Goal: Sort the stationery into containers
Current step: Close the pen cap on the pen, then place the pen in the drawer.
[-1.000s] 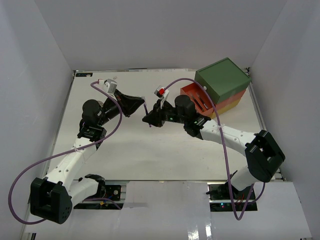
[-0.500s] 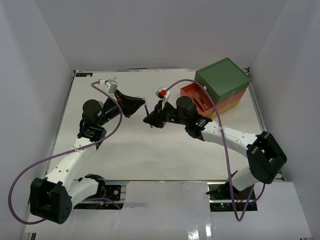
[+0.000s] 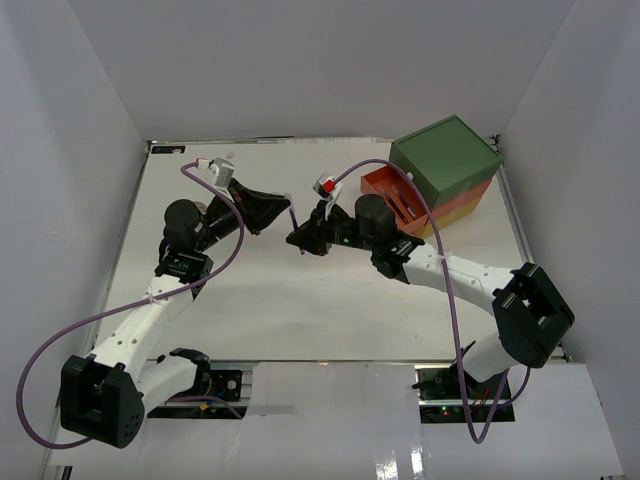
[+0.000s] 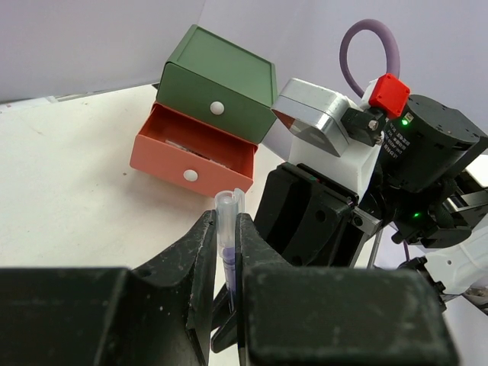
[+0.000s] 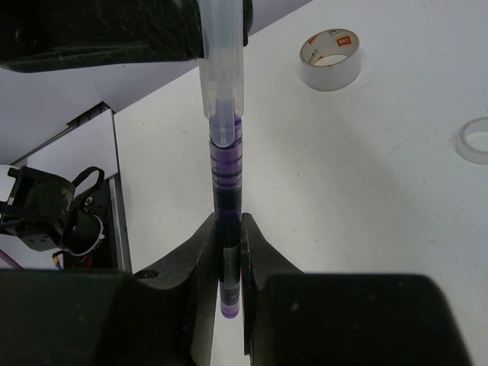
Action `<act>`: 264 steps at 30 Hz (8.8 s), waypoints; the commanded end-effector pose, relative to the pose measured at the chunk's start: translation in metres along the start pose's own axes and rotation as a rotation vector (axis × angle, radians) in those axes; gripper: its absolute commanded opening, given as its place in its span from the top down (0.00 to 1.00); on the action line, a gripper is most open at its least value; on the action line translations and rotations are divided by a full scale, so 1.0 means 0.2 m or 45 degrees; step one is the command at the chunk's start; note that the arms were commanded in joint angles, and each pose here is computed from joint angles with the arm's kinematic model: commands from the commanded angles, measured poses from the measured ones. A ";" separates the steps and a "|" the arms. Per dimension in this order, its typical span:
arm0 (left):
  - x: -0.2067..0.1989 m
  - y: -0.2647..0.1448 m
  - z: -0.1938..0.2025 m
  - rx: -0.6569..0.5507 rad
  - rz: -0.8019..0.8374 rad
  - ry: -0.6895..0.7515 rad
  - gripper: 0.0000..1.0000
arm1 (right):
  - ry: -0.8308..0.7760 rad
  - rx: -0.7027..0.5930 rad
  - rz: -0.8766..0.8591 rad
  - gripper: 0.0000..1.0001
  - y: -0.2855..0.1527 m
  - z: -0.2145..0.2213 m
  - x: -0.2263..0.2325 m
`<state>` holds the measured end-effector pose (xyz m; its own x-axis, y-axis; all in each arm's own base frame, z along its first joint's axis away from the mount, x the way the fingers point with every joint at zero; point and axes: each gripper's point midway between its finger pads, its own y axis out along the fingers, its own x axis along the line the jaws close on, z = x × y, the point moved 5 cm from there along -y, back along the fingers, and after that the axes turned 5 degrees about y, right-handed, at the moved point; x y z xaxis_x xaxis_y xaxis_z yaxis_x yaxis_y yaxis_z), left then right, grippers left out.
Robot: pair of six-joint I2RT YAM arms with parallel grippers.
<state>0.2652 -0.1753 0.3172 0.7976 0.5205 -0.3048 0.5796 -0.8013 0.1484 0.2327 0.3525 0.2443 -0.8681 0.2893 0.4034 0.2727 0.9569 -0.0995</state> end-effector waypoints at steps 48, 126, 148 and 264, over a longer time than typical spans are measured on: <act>-0.30 -0.03 -0.22 0.116 0.575 0.301 0.37 | -0.386 -0.099 -0.488 0.92 -0.25 -0.18 0.17; -0.25 0.06 0.08 0.301 0.629 0.099 0.96 | -0.385 -0.194 -0.403 0.92 -0.19 -0.41 0.17; -0.25 0.04 0.21 0.376 0.707 -0.024 1.00 | -0.510 -0.353 -0.538 0.92 -0.27 -0.65 0.33; 0.50 -0.10 0.26 0.493 -0.845 -0.119 0.04 | -0.471 0.360 1.143 0.37 -0.68 -0.41 -0.82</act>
<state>0.3289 -0.1247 0.2275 0.2640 0.9187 -0.2939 0.8110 -0.3764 -0.4478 0.3791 0.1595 0.2264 -0.4300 0.8550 -0.2899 0.8039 0.2164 -0.5541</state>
